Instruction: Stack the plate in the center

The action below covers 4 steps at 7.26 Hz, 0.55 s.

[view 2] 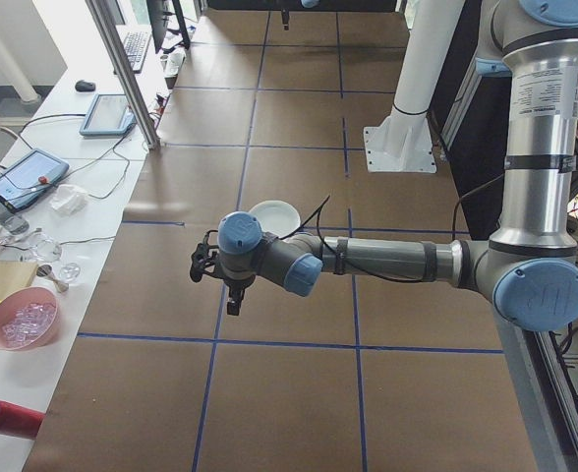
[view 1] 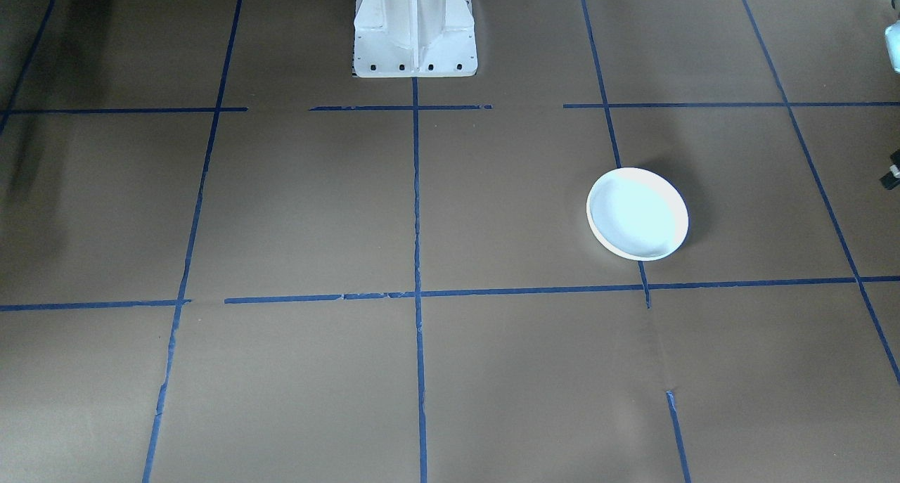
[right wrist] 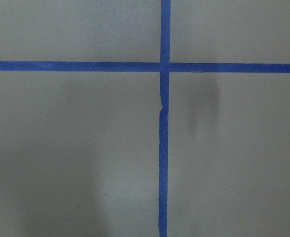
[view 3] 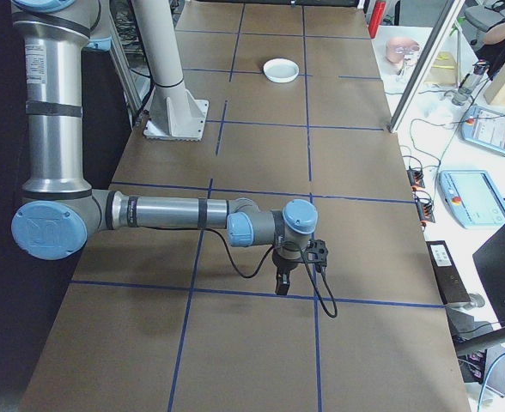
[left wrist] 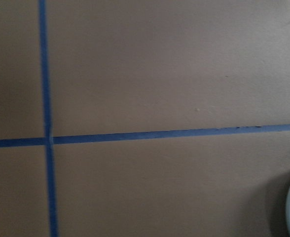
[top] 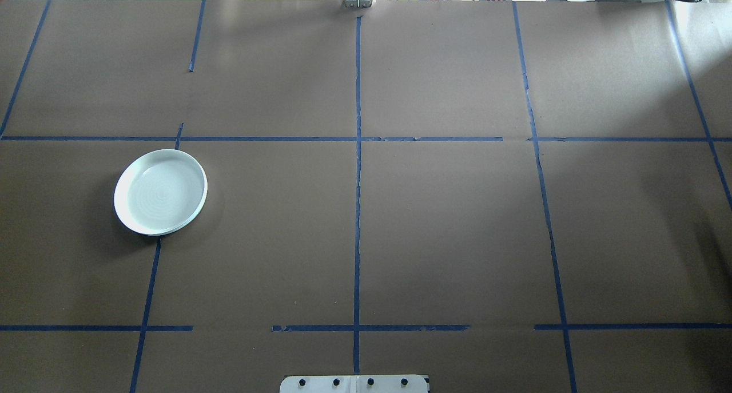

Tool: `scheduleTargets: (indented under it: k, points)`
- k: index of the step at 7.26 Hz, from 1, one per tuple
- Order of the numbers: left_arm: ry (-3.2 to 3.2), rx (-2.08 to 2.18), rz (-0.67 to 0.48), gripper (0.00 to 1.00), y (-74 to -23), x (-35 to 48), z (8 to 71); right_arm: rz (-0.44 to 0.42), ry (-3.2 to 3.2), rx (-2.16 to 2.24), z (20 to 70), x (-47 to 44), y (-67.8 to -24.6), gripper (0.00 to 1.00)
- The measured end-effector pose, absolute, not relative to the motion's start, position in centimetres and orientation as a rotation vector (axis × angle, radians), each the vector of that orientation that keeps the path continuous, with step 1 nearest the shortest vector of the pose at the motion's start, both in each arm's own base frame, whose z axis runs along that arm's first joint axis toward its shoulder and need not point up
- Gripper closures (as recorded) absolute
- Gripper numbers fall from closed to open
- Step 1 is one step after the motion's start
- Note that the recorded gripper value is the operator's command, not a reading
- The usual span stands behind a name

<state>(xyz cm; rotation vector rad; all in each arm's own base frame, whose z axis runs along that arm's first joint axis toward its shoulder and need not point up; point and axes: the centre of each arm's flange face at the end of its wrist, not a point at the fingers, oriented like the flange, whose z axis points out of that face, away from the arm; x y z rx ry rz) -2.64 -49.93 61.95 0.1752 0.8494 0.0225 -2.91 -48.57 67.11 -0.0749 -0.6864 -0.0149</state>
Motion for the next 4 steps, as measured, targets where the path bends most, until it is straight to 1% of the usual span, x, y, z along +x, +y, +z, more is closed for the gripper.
scheduleTargets:
  k: [2,3,4]
  points:
    - [0.826,0.151,-0.03,0.09,-48.8,-8.4,64.1,-0.015,-0.686,-0.075,67.1,-2.9,-48.6,0.0]
    - [0.825,0.126,-0.059,0.08,-48.4,-9.7,65.1,-0.015,-0.686,-0.075,67.1,-2.9,-48.6,0.0]
    - [0.826,0.103,-0.078,0.0,-48.3,-10.2,65.8,-0.015,-0.686,-0.075,67.1,-2.9,-48.6,0.0]
